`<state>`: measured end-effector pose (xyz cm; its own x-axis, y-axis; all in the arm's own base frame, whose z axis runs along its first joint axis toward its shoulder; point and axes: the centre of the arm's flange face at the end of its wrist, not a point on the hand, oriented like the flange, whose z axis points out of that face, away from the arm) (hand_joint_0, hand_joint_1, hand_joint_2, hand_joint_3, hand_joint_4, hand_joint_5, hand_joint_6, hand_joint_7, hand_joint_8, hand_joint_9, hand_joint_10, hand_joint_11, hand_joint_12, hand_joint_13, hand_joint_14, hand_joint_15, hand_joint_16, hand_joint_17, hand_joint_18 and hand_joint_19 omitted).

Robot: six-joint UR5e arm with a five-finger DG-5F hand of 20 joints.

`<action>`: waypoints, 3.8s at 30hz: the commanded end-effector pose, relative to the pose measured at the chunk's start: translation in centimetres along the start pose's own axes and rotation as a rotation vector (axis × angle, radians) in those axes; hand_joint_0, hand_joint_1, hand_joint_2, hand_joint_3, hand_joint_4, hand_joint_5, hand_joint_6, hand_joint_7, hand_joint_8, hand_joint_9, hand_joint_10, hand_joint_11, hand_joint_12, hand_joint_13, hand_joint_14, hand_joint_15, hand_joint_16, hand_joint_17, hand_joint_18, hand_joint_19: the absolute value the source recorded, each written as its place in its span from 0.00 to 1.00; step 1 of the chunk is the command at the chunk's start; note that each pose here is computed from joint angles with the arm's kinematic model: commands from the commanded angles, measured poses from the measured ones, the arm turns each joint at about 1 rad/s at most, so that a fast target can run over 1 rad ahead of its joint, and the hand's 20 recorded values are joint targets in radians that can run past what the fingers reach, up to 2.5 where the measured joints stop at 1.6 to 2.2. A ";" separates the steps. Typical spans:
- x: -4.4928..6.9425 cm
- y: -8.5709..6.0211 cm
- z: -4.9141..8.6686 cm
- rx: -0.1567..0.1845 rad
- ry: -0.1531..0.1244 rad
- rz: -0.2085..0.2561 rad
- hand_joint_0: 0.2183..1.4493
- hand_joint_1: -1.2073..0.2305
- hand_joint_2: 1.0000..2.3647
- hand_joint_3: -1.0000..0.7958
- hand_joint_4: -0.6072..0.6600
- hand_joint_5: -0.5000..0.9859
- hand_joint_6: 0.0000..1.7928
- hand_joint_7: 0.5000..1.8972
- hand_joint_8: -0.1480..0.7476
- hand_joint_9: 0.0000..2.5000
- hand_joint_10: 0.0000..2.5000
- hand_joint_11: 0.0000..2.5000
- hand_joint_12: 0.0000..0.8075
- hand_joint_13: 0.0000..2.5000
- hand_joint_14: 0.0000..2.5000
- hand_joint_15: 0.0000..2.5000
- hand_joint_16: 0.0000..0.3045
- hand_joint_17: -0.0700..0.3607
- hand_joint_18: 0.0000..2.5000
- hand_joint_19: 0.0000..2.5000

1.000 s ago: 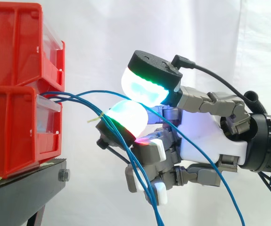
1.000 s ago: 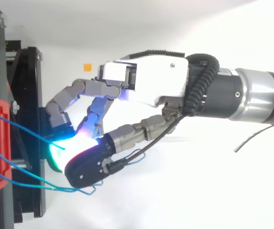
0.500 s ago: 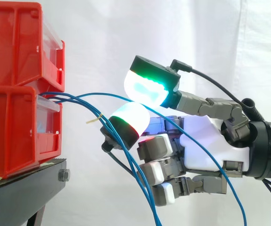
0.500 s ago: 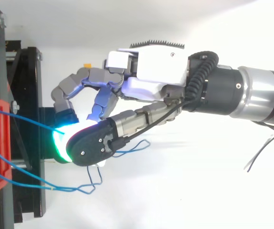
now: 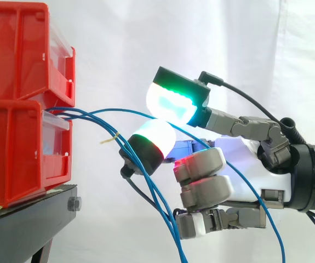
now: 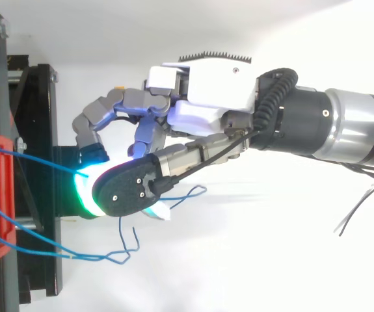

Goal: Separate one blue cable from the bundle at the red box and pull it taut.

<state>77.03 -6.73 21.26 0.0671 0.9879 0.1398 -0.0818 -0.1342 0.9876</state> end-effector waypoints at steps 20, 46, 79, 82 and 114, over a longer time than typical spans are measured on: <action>0.0 -0.2 -0.2 0.018 0.003 0.009 0.40 0.32 0.01 0.40 0.40 0.21 0.52 0.46 0.43 0.50 0.32 0.71 0.42 0.47 0.65 0.59 0.14 0.38 0.47 0.50; -0.4 -0.2 -0.2 0.012 -0.007 -0.024 0.40 0.31 0.01 0.43 0.39 0.22 0.51 0.47 0.47 0.39 0.77 0.57 0.45 0.36 1.00 0.54 0.12 0.35 0.53 0.69; -0.9 0.0 -0.2 0.014 -0.024 -0.063 0.44 0.31 0.01 0.37 0.37 0.21 0.52 0.44 0.47 0.39 0.73 0.57 0.45 0.36 1.00 0.52 0.12 0.35 0.52 0.68; -1.1 -0.1 -0.2 0.015 -0.028 -0.062 0.44 0.32 0.01 0.36 0.39 0.21 0.52 0.44 0.47 0.38 0.73 0.57 0.46 0.36 1.00 0.52 0.12 0.35 0.52 0.68; -0.9 1.1 -0.4 0.013 -0.025 -0.050 0.43 0.33 0.01 0.36 0.43 0.20 0.52 0.40 0.47 0.36 0.76 0.55 0.45 0.35 1.00 0.52 0.12 0.35 0.52 0.68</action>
<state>76.68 -7.41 21.43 0.0932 0.9917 0.0889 -0.0633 -0.0832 0.9945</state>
